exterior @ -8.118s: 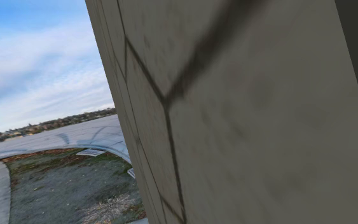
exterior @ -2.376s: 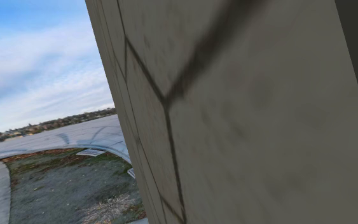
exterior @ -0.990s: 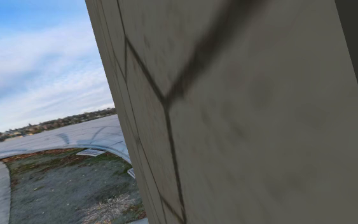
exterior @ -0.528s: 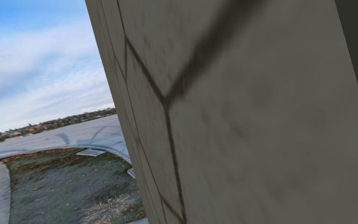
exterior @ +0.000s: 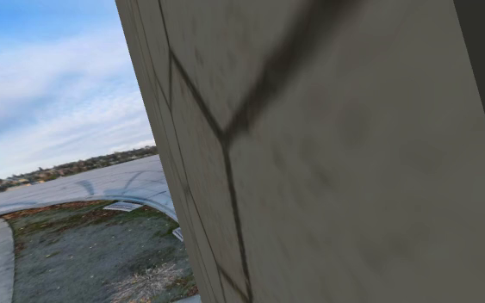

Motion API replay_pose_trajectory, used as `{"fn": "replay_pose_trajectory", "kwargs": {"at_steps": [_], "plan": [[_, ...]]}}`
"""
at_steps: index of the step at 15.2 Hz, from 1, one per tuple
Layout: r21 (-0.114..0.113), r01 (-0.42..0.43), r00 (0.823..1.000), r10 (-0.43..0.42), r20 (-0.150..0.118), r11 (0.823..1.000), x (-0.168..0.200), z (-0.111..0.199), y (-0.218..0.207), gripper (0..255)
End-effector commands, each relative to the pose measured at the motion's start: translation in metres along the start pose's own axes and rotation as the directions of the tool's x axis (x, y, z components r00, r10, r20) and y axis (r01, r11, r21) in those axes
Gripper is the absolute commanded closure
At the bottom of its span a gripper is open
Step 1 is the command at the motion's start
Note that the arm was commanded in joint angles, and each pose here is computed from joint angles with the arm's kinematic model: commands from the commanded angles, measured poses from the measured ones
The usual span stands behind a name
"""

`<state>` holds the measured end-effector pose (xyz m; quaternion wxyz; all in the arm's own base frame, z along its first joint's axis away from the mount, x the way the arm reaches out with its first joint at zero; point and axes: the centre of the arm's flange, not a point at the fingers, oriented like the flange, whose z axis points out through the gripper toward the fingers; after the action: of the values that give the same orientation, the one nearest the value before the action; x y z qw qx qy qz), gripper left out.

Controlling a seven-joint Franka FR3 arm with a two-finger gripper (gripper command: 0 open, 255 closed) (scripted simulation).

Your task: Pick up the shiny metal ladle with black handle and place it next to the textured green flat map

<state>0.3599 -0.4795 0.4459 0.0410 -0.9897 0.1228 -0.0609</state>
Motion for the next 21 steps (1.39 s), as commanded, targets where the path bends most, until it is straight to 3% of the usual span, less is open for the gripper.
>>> {"fn": "replay_pose_trajectory", "kwargs": {"at_steps": [1,4,21], "plan": [[0.0,0.002,1.0,-0.002,0.0,1.0,-0.008,-0.003,0.027,255],[0.0,0.002,1.0,-0.002,0.0,1.0,-0.016,-0.007,0.061,255],[0.0,0.002,1.0,-0.002,0.0,1.0,-0.026,0.081,0.069,255]]}}
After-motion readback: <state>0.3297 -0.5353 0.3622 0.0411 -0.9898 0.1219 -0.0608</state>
